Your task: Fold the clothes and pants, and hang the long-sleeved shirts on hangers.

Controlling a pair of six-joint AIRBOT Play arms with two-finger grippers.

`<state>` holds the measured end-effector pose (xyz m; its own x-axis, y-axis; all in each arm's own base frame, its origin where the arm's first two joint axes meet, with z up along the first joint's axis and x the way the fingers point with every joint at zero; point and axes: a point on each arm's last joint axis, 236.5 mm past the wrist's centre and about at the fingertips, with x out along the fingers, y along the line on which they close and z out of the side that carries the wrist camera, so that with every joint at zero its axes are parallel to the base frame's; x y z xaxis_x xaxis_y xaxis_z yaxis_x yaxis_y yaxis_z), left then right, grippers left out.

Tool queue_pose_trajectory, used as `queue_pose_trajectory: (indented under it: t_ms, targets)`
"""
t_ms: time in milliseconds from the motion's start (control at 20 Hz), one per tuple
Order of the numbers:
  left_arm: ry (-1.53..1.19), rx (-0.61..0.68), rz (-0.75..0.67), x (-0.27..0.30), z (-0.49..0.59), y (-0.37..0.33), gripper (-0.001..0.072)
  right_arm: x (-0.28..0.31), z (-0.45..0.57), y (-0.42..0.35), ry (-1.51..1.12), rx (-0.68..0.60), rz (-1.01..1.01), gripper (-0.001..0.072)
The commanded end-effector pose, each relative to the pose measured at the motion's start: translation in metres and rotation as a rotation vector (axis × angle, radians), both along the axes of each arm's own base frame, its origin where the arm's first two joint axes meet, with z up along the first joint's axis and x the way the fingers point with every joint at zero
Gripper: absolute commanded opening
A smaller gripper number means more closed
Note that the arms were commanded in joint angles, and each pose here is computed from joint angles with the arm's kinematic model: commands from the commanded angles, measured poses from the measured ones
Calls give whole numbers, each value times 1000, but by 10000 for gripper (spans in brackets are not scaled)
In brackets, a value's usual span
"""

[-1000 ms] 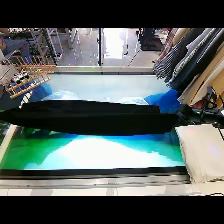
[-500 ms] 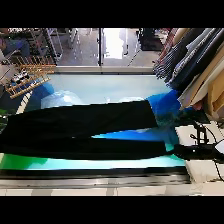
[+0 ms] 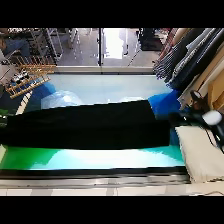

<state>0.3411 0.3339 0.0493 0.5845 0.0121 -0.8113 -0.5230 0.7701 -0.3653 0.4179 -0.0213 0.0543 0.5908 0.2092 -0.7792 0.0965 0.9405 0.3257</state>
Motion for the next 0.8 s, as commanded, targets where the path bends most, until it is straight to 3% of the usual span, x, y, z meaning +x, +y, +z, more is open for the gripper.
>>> queue_pose_trajectory:
  t_ms: [0,200,350,400,450,500,600,750]
  targets:
    - [-199,-107,196,64,10,7,10,123,-28,0,-79,-22,-9,9]
    - [-196,-165,266,117,-41,-6,10,223,-68,-1,-93,18,-8,9]
    - [-201,-157,265,151,-72,-22,17,261,-87,-3,-145,37,-44,15]
    - [-209,-142,267,159,-77,-24,155,259,-94,-4,-134,41,-53,152]
    - [-221,-128,269,165,-77,-25,440,250,-102,-5,-90,53,-50,467]
    - [-227,-122,271,165,-74,-24,685,231,-111,-6,-8,66,-30,637]
    - [-211,-149,254,154,-64,-26,702,184,-121,-8,173,109,19,569]
    - [-17,-188,113,100,-72,-47,696,123,-115,-5,335,240,72,568]
